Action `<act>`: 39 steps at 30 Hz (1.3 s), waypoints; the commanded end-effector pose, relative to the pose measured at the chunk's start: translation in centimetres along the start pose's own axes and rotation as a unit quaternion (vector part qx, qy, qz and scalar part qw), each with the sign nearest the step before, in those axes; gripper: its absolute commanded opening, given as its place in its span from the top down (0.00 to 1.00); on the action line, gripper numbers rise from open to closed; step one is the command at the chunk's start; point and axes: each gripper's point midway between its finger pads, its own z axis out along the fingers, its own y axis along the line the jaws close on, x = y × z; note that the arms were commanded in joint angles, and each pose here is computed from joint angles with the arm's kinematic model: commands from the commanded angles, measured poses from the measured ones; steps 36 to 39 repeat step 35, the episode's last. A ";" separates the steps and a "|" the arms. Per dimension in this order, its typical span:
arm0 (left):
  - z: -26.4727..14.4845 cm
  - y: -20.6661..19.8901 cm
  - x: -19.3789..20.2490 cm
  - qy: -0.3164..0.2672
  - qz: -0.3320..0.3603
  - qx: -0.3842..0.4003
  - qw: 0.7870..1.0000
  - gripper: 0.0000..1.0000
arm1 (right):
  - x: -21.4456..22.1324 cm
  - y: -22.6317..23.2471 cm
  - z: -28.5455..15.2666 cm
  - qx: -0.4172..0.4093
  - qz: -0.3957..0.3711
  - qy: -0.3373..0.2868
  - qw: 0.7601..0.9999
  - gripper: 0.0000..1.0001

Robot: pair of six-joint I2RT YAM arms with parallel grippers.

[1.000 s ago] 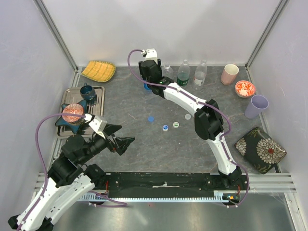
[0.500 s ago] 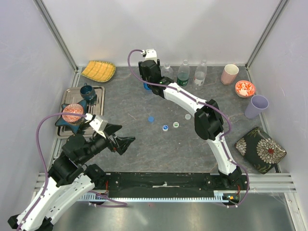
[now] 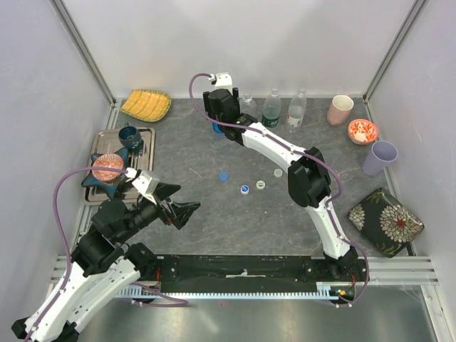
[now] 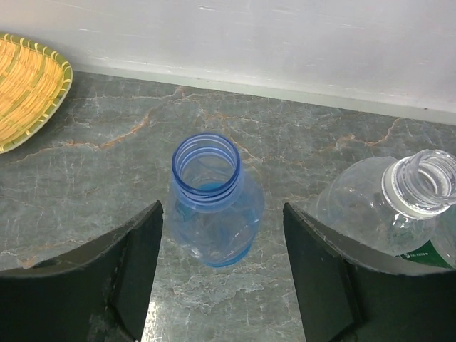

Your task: Unscrew the bottle caps

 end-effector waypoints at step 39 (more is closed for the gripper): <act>8.1 6.5 3.6 0.074 -0.203 -0.218 0.952 0.00 | 7.5 -16.3 -30.9 -0.030 0.103 0.005 0.994 0.14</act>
